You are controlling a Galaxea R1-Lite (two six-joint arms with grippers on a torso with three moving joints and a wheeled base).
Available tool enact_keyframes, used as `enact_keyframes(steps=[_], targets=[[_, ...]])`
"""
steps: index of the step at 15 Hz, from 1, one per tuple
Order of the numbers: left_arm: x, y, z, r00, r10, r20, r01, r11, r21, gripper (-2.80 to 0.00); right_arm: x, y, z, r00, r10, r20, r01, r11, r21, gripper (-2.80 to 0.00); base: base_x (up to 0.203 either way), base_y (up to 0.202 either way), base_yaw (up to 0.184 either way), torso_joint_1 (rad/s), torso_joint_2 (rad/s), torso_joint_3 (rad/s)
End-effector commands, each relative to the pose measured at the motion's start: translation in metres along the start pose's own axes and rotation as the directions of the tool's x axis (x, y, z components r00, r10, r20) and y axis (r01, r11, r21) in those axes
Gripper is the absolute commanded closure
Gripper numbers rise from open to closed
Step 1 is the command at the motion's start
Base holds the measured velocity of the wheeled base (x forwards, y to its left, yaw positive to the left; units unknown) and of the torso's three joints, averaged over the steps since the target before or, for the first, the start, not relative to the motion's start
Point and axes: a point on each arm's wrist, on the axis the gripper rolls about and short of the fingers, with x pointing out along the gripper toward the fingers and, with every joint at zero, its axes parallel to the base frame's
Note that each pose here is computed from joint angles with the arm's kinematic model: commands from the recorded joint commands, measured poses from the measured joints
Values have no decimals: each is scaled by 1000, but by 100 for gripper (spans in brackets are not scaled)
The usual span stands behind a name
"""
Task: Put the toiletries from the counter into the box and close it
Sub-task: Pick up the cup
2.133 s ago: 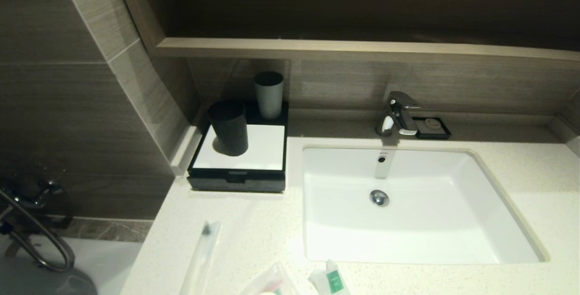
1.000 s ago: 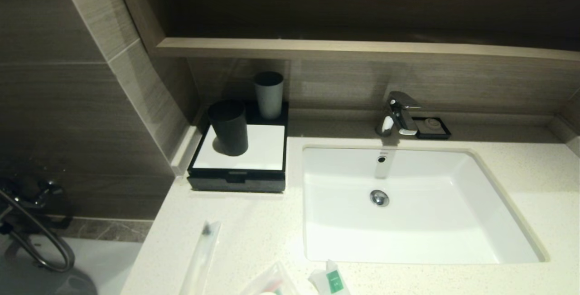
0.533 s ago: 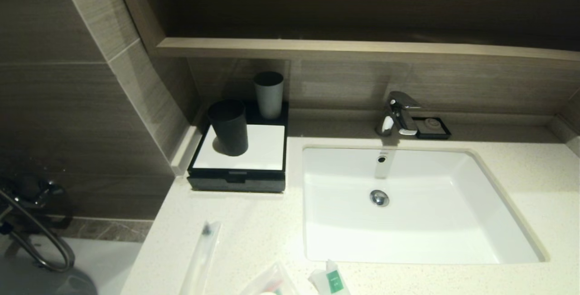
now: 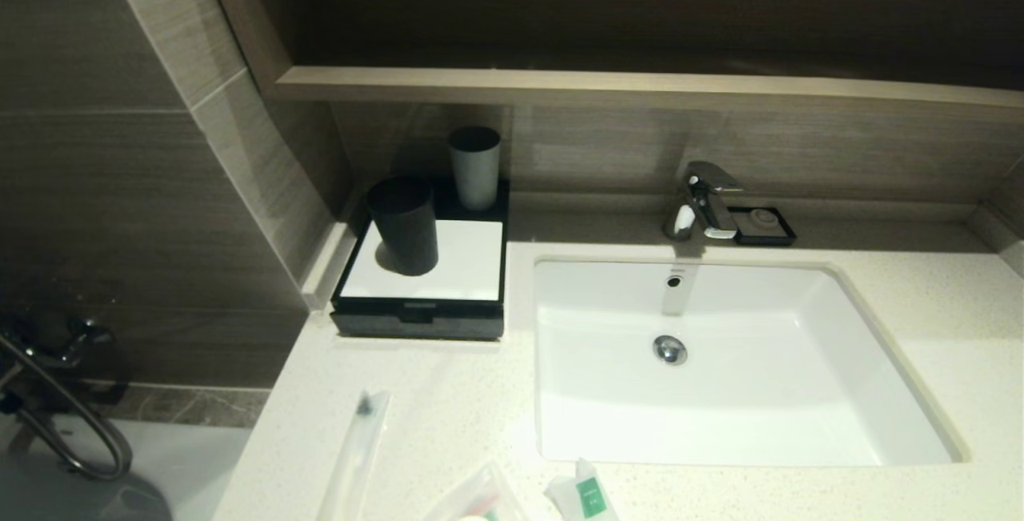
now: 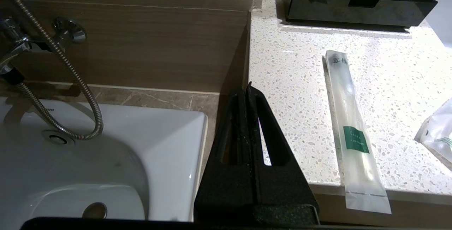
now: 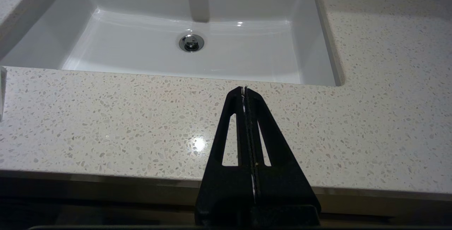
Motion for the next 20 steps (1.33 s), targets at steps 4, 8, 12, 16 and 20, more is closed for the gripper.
enact_keyframes(steps=[4, 8, 12, 16, 20], targets=[[0, 0, 0, 1000, 1, 0, -1, 1000, -1, 0, 0, 0, 0, 1000, 2, -1, -2, 1000, -1, 0, 0, 0, 0, 0, 0, 0], [0, 0, 0, 1000, 1, 0, -1, 1000, 1, 0, 0, 0, 0, 1000, 1, -1, -1, 1000, -1, 0, 0, 0, 0, 0, 0, 0], [0, 0, 0, 1000, 2, 0, -2, 1000, 1, 0, 0, 0, 0, 1000, 2, -2, -2, 1000, -1, 0, 0, 0, 0, 0, 0, 0], [-3, 0, 10, 1000, 8, 30, -8, 1000, 6, 0, 0, 0, 0, 1000, 1, 0, -1, 1000, -1, 0, 0, 0, 0, 0, 0, 0], [-22, 0, 46, 996, 1, 84, -1, 1000, 7, 0, 0, 0, 0, 1000, 1, 0, -1, 1000, -1, 0, 0, 0, 0, 0, 0, 0]])
